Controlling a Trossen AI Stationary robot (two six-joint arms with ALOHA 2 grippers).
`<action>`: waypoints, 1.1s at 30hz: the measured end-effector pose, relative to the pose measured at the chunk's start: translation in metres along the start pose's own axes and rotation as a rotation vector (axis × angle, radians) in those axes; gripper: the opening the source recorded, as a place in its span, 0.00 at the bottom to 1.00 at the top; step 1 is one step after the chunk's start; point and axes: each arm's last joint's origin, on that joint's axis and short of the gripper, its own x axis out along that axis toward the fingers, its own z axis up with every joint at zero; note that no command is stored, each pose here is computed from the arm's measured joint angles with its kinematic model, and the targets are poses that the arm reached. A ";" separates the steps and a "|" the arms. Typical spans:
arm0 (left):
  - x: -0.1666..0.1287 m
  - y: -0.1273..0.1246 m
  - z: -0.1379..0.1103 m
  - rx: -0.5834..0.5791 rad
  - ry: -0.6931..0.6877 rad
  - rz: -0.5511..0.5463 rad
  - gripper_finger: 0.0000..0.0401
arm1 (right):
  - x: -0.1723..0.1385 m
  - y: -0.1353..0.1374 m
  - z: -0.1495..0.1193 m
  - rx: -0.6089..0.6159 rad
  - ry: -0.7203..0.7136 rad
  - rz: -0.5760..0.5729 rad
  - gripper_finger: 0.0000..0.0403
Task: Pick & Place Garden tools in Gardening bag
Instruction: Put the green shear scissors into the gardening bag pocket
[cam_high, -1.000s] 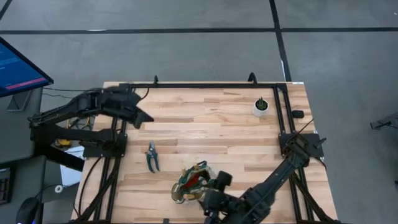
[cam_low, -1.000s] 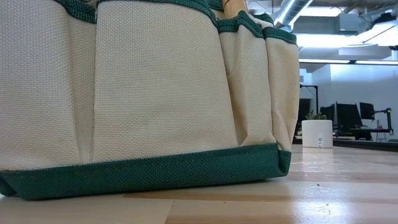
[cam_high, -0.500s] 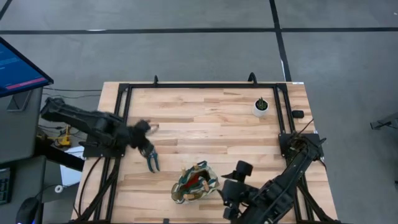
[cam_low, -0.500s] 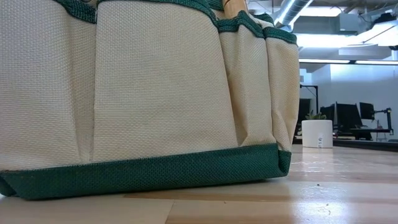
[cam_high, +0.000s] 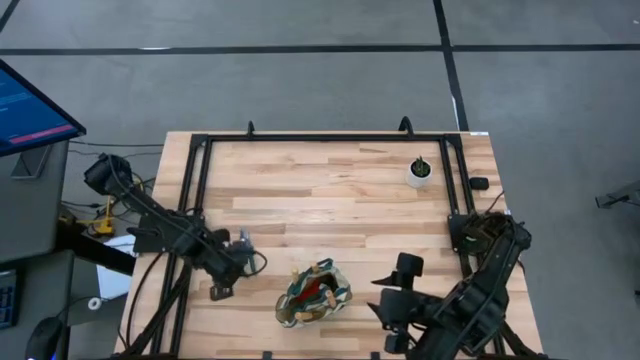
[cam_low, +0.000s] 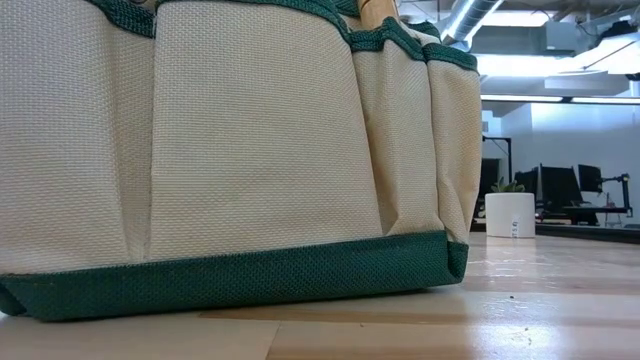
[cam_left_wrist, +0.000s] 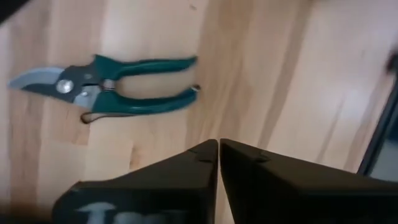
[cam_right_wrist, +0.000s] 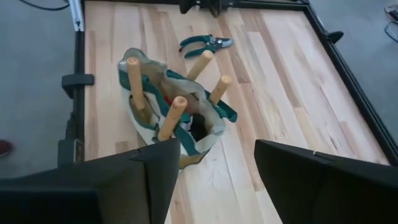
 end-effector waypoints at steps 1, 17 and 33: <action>0.001 -0.001 -0.001 0.040 0.013 -0.008 0.03 | -0.001 0.001 -0.001 -0.003 -0.001 0.003 0.49; 0.022 -0.007 0.005 0.355 0.077 0.040 0.47 | -0.011 0.012 -0.011 -0.020 -0.008 0.033 0.48; 0.069 0.018 0.030 0.518 0.240 0.127 0.51 | -0.011 0.012 -0.010 0.052 -0.011 0.038 0.45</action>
